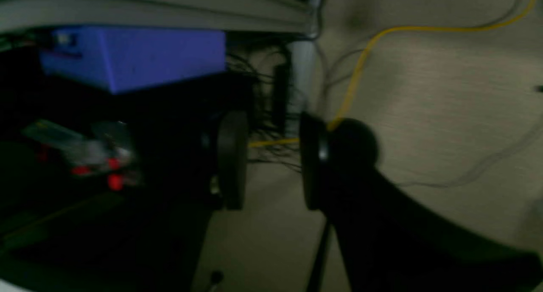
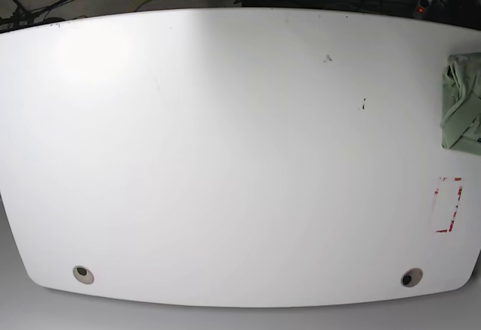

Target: Fold the T-shirt properly

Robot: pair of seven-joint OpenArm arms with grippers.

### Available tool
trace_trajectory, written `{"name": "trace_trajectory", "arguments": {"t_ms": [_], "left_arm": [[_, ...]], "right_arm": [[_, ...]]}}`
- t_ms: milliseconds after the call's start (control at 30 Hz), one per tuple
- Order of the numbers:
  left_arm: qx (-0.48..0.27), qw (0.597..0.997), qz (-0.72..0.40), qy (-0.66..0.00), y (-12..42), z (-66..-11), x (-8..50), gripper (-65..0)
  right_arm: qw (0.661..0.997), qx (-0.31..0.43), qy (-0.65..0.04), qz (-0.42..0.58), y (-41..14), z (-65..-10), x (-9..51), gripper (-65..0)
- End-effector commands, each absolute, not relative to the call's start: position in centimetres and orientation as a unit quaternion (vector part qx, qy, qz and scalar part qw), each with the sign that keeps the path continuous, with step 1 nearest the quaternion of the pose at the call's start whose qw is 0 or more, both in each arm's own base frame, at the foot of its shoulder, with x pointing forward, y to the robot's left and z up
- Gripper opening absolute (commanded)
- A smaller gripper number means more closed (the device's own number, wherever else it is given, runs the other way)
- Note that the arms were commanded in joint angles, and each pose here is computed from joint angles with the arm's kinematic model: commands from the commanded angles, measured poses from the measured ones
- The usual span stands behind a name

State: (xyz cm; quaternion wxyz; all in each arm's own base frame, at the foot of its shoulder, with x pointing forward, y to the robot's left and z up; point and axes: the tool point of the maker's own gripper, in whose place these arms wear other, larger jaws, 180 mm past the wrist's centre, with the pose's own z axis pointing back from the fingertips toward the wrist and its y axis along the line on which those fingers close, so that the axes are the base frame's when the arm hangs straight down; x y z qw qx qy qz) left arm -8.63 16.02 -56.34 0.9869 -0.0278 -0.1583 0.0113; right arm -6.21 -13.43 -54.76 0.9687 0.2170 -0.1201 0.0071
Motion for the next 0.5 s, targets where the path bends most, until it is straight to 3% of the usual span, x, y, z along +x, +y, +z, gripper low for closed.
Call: {"name": "trace_trajectory", "arguments": {"t_ms": [0,467], "left_arm": [[-0.033,0.992,0.017,-0.124,16.0,-58.3,-10.5,-20.4],[-0.032,0.998,0.041,-0.021,16.5,-65.3,-7.5,-20.4]], "right_arm": [[0.971,0.218,-0.099,-0.009,-13.9,-56.0,-7.7,-45.8],[0.988,0.139,-0.057,-0.016,-16.3,-62.2,-7.7,-45.7]]}}
